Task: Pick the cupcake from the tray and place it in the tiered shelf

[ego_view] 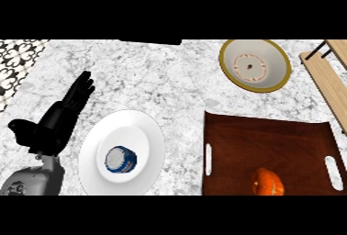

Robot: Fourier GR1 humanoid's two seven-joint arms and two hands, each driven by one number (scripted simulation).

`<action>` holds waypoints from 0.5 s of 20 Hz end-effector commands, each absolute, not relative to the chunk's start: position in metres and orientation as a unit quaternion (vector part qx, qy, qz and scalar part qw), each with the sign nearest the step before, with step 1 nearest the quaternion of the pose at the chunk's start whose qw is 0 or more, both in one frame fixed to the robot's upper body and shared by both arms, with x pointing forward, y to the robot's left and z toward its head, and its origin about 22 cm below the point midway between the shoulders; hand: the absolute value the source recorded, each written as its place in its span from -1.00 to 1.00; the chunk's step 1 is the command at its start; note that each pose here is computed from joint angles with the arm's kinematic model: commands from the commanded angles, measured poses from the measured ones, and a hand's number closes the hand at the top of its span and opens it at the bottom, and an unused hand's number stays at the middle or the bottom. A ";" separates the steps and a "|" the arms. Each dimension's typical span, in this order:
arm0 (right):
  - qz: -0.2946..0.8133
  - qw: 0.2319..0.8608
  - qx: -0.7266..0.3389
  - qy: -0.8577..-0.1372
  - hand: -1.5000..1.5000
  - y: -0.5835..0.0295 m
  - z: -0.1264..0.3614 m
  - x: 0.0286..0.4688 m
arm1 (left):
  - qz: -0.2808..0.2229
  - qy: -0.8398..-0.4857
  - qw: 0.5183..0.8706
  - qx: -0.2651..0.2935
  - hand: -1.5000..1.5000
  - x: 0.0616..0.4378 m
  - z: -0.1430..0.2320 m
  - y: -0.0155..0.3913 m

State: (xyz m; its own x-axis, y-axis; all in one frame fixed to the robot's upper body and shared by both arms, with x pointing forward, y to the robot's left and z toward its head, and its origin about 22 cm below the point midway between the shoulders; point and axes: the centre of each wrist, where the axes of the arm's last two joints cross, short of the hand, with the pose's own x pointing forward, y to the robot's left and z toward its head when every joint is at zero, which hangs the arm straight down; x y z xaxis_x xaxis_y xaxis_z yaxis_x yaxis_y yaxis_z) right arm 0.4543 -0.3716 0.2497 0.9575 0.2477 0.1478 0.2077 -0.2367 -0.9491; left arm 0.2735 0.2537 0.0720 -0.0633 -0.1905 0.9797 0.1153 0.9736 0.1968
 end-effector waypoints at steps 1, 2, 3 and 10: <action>-0.021 0.611 -0.784 -0.108 1.00 -0.379 0.232 0.451 | -0.112 -0.726 0.678 0.034 0.00 0.273 0.071 0.262; -0.040 0.600 -0.793 -0.097 1.00 -0.384 0.242 0.449 | -0.112 -0.713 0.691 0.032 0.00 0.272 0.069 0.262; -0.063 0.592 -0.799 -0.083 1.00 -0.379 0.219 0.450 | -0.103 -0.716 0.690 0.031 0.00 0.271 0.070 0.257; 0.061 0.603 -0.780 0.157 -1.00 -0.412 0.193 0.433 | -0.103 -0.715 0.690 0.038 0.00 0.265 0.063 0.267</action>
